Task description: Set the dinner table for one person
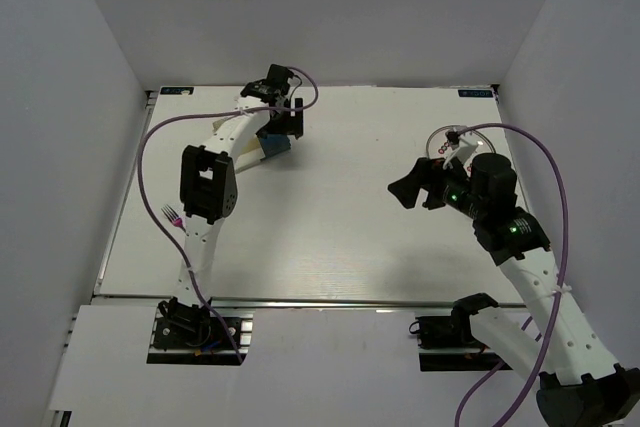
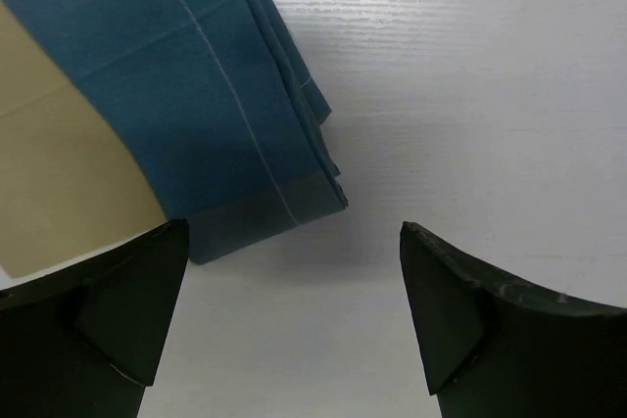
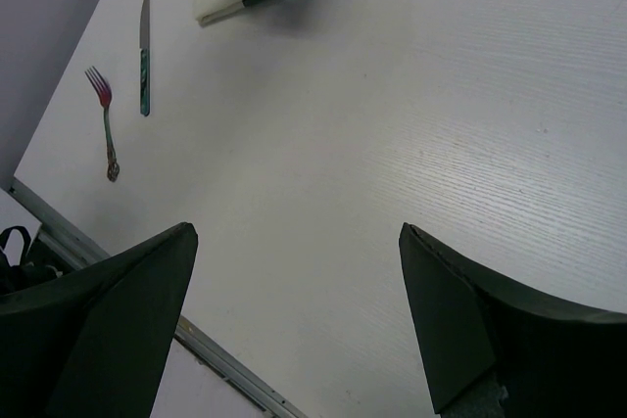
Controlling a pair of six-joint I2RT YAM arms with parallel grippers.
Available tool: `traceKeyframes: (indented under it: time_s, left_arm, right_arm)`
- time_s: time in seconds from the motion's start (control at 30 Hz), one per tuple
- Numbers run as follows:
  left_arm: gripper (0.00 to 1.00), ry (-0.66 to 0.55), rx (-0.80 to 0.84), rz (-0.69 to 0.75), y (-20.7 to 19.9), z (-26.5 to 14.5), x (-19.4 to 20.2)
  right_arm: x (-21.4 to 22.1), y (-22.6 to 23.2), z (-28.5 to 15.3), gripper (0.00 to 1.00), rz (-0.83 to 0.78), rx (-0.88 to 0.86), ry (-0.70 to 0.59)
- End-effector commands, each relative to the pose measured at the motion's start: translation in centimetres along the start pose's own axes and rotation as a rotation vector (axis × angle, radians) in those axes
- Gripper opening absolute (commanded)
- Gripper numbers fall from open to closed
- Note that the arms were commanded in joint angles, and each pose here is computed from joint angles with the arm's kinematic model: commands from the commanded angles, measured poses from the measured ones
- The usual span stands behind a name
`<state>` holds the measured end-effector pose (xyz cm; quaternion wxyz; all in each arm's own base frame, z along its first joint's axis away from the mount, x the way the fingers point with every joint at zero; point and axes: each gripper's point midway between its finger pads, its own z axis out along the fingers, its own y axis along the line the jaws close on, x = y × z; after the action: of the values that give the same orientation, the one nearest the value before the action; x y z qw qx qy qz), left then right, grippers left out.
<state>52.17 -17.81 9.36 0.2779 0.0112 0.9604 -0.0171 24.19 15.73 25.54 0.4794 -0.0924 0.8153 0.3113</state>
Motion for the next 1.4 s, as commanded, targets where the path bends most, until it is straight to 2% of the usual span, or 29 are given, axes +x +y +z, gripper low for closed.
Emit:
traceKeyframes:
  time_s: [0.0,0.23,0.43,0.57,0.63,0.67,0.7,0.73,0.8,0.83,0.9,0.97,1.23,1.27,1.3,1.37]
  left_arm:
    - [0.97,-0.051,0.001,0.012,-0.8,0.3,-1.0]
    - [0.94,-0.093,-0.074,0.026,-1.1,1.2,-1.3]
    - [0.81,-0.047,-0.14,0.057,0.1,3.3,0.4]
    - [0.76,-0.019,-0.147,0.072,-0.2,4.2,1.5]
    - [0.69,-0.02,-0.145,0.069,-0.2,4.2,1.5]
    - [0.63,-0.033,-0.14,0.067,-0.3,4.1,1.2]
    - [0.53,-0.046,-0.126,0.065,-0.6,3.7,0.8]
    - [0.48,-0.054,-0.122,0.065,-0.6,3.4,0.5]
    - [0.33,-0.069,-0.106,0.063,-0.9,3.0,-0.1]
    - [0.19,-0.081,-0.094,0.055,-1.1,2.5,-0.5]
    - [0.07,-0.119,-0.018,0.045,-2.4,1.0,-1.7]
    - [0.02,-0.15,0.062,0.042,-3.7,-0.3,-2.6]
    - [0.0,-0.233,0.609,-0.006,-12.9,-10.1,-6.0]
    - [0.0,-0.255,0.643,-0.013,-13.2,-12.0,-6.4]
    - [0.0,-0.231,0.653,-0.042,-13.2,-12.0,-5.6]
    - [0.0,-0.284,0.677,-0.078,-12.8,-15.1,-6.2]
  right_arm:
    - [-0.3,0.7,0.3,0.89,-0.012,-0.049,-0.027]
    - [0.3,0.4,0.5,0.89,-0.016,-0.048,-0.013]
    - [1.0,0.0,0.8,0.89,-0.017,-0.039,0.002]
    - [1.1,-0.1,0.9,0.89,-0.017,-0.037,0.003]
    - [0.9,-0.1,0.9,0.89,-0.017,-0.036,0.001]
    - [1.0,-0.1,1.0,0.89,-0.016,-0.036,0.006]
    - [1.0,-0.1,1.1,0.89,-0.017,-0.037,0.007]
    - [0.9,-0.2,1.1,0.89,-0.016,-0.035,0.004]
    - [1.0,-0.1,1.2,0.89,-0.011,-0.04,0.009]
    - [1.0,-0.1,1.3,0.89,-0.01,-0.041,0.012]
    - [1.2,-0.1,1.5,0.89,-0.006,-0.045,0.014]
    - [1.3,-0.3,1.7,0.89,-0.001,-0.042,0.018]
    - [1.2,-0.6,2.3,0.89,0.026,-0.032,0.011]
    - [0.9,-0.7,2.3,0.89,0.027,-0.025,0.001]
    - [0.9,-0.7,2.4,0.89,0.029,-0.023,-0.003]
    - [1.0,-1.3,2.8,0.89,0.046,0.007,-0.004]
